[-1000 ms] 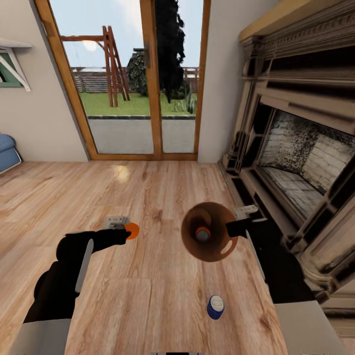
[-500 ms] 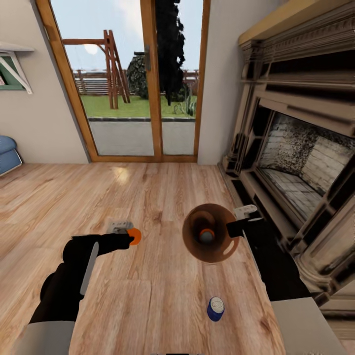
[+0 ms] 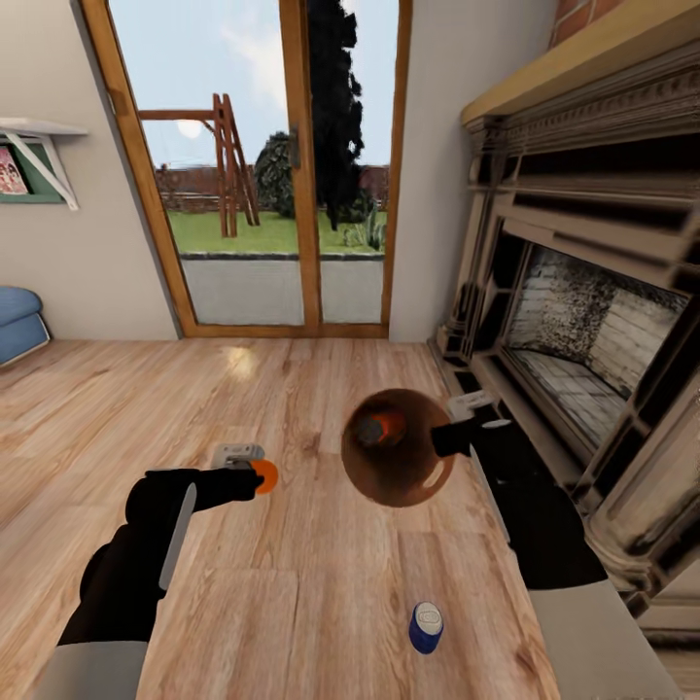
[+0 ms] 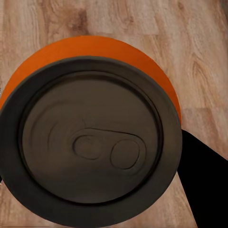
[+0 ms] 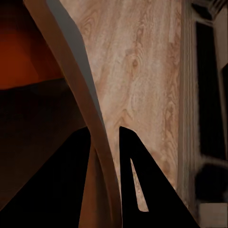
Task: Put the three can of soda from the living room inside the tash can in the kitchen.
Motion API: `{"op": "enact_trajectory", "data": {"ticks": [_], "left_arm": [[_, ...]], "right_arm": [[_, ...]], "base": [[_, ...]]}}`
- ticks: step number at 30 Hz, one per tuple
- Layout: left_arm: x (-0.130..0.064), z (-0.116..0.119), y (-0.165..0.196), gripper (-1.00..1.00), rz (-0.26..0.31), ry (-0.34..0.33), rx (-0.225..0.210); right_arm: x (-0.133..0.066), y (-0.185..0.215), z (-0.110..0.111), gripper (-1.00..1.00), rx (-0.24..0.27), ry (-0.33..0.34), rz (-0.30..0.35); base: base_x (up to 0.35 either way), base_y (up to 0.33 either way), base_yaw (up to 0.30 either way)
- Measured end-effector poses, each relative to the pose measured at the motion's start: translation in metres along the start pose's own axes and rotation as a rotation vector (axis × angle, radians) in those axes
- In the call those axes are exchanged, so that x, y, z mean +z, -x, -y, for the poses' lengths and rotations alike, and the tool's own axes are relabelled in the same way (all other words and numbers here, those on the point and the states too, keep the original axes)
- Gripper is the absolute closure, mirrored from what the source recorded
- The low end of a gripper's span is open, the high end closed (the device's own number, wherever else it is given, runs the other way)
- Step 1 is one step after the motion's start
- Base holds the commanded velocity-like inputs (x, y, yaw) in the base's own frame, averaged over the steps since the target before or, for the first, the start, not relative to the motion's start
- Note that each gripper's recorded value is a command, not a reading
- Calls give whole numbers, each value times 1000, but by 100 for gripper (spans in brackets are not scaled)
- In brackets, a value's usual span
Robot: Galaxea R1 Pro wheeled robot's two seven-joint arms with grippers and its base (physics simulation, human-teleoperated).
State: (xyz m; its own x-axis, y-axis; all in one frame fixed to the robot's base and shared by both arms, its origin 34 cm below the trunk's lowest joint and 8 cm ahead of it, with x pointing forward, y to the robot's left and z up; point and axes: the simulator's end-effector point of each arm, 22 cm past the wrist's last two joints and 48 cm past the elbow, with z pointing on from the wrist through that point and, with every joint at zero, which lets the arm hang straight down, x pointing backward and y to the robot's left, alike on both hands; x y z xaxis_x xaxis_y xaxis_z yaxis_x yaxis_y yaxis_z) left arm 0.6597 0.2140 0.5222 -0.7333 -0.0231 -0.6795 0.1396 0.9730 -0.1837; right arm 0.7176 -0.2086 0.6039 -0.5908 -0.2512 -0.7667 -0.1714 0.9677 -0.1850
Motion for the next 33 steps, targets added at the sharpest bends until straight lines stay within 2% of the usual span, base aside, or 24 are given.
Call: {"op": "enact_trajectory", "data": {"ticks": [2, 6, 9, 15, 18, 20, 23, 33], "left_arm": [[-3, 0, 3, 100, 7, 0, 2], [-10, 1, 9, 100, 21, 4, 6], [-15, 2, 13, 100, 30, 3, 8], [-21, 3, 20, 100, 26, 4, 9], [-24, 4, 25, 100, 23, 4, 9], [-25, 5, 28, 100, 20, 4, 9], [-27, 5, 32, 100, 16, 4, 9], [-32, 7, 45, 100, 0, 5, 4]], "right_arm": [[-2, 0, -7, 100, 11, 34, -1], [-8, 4, -5, 100, 7, 50, 4], [3, -19, -13, 100, 12, 93, -63], [3, -23, -24, 100, 20, 157, -100], [4, -24, -22, 100, 17, 154, -122], [8, -30, -18, 100, 44, 161, -147], [9, -31, -9, 100, 56, 149, -163], [7, -19, -4, 100, 72, 160, -185]], "base": [[0, 0, 0], [0, 0, 0], [0, 0, 0], [0, 0, 0], [0, 0, 0], [0, 0, 0], [0, 0, 0], [0, 0, 0]]}}
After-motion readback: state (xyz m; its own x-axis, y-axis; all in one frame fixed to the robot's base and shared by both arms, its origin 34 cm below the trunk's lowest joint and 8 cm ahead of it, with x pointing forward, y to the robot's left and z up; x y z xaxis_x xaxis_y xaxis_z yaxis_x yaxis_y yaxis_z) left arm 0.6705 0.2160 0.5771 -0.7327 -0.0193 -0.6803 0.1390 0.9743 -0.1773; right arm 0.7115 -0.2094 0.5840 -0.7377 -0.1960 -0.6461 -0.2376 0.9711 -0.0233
